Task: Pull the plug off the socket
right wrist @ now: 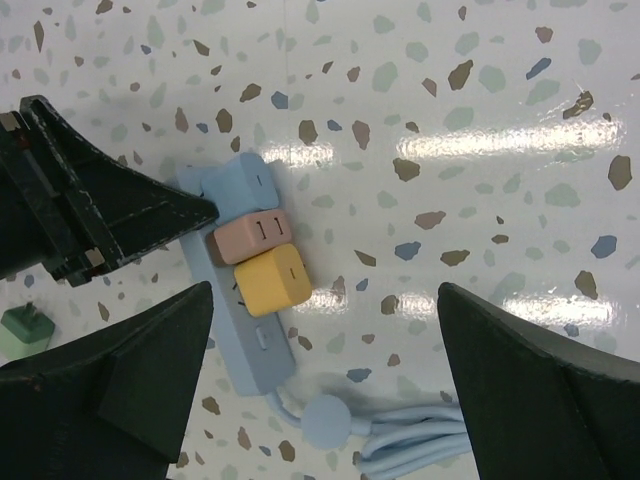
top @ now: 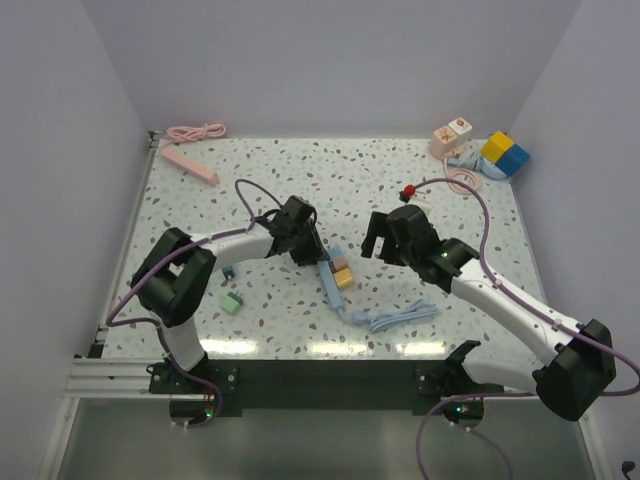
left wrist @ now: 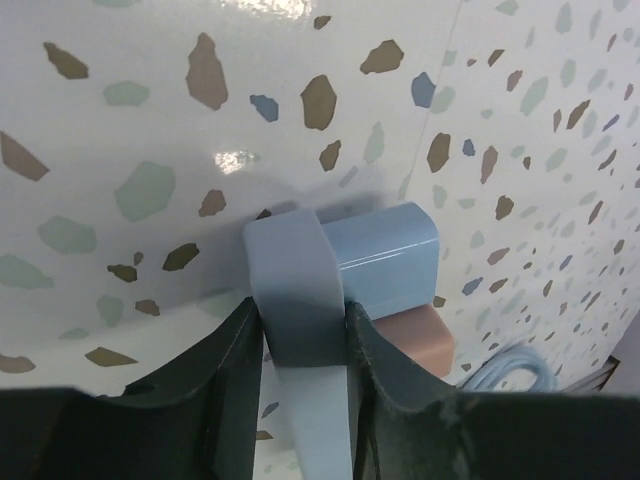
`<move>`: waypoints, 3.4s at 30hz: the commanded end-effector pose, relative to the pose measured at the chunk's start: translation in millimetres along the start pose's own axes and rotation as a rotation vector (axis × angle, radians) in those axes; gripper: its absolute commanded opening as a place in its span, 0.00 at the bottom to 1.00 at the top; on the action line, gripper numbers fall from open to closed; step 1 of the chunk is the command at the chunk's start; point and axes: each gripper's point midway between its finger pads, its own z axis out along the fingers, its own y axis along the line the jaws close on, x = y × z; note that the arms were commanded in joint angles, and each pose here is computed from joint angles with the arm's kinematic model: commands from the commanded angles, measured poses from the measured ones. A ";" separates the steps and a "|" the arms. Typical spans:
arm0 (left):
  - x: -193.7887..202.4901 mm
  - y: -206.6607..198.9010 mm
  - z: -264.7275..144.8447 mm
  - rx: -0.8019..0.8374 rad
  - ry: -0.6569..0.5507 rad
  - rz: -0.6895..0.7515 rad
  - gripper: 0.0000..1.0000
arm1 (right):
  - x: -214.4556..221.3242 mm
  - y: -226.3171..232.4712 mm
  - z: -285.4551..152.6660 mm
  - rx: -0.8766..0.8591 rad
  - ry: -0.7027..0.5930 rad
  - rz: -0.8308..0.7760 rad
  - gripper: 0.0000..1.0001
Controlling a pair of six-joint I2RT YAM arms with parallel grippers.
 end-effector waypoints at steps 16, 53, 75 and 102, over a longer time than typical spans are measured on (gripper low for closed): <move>-39.1 -84.8 -54.2 0.847 -0.077 0.112 0.00 | 29.1 72.9 -21.3 -0.674 0.093 0.070 0.95; -40.2 -119.3 -178.3 1.515 -0.006 0.123 0.00 | 49.7 109.3 -18.4 -1.124 0.165 0.264 0.42; -42.6 -106.3 -157.3 1.246 -0.105 0.212 0.96 | 44.7 112.4 -4.8 -1.075 0.224 0.206 0.00; -74.3 -102.3 -123.5 0.651 -0.341 0.278 1.00 | 32.8 23.7 25.2 -0.400 0.195 -0.062 0.00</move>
